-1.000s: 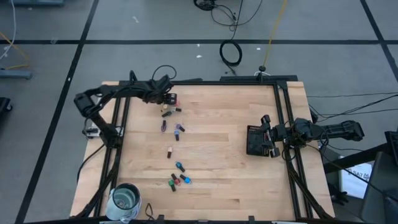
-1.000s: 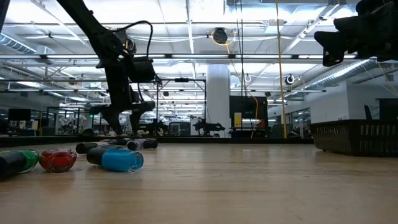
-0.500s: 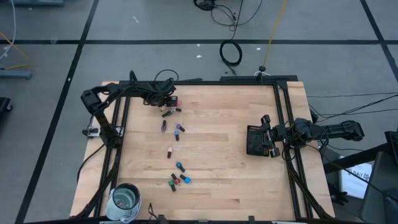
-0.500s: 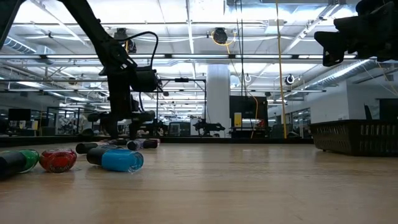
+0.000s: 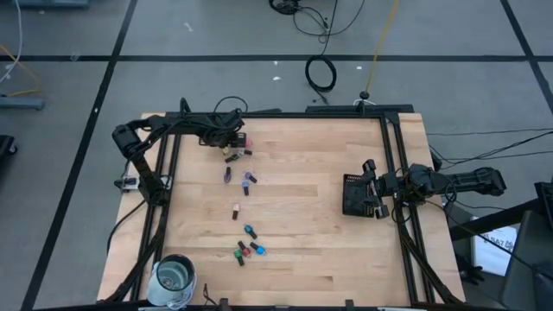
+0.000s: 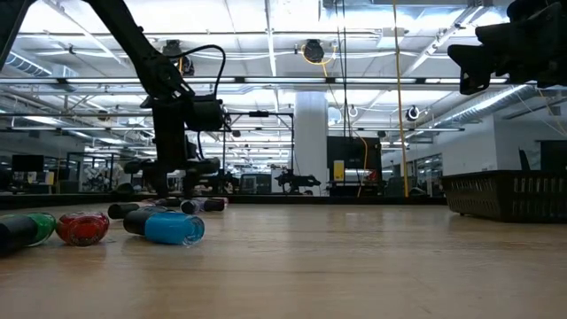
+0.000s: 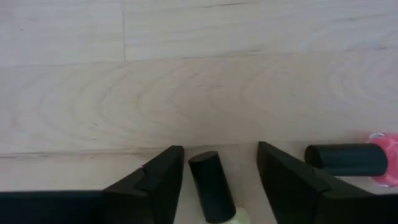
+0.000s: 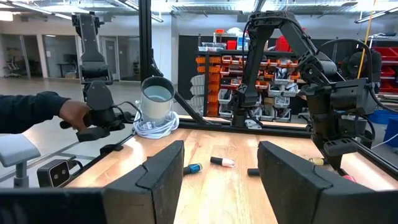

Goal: Pick & Place Nail Polish
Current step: Put the light yellow nail polish into the black basket

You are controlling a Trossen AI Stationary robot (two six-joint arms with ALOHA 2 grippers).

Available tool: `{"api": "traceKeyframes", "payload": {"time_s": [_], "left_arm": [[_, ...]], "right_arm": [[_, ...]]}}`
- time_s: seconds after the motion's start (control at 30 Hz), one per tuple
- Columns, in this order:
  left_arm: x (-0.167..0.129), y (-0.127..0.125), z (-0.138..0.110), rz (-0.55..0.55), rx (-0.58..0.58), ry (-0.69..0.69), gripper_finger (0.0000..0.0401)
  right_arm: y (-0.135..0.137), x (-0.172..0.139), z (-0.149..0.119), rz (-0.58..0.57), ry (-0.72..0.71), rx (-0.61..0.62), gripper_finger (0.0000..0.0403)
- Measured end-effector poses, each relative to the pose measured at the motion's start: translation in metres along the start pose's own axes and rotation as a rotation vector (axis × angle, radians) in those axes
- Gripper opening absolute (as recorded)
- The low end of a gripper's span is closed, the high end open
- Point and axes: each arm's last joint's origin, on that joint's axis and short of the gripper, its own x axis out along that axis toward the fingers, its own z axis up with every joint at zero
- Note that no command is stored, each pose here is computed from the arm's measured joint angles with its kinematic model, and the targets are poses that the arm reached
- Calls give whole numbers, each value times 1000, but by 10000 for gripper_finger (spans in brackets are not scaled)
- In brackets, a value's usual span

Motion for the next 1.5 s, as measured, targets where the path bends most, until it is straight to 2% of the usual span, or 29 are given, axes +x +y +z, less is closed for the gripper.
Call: {"api": "traceKeyframes", "payload": {"time_s": [0.23,0.4,0.6,0.77,0.97,1.07,1.3,1.5], "left_arm": [[0,0,-1,-6,0,12,90],[0,0,-1,-11,49,13,37],[-1,-2,0,-27,114,3,36],[-24,-2,-3,-54,181,-53,36],[-83,-11,-8,-208,294,-292,36],[-117,-19,-14,-361,381,-438,36],[-182,-41,-48,-705,689,-742,36],[-204,-68,-86,-960,1047,-912,36]], "right_arm": [[0,0,0,0,0,0,192],[0,0,0,0,0,0,192],[0,0,0,0,0,0,192],[0,0,0,0,0,0,192],[0,0,0,0,-2,0,192],[0,0,0,0,0,0,192],[0,0,0,0,0,0,192],[0,0,0,0,0,0,192]]}}
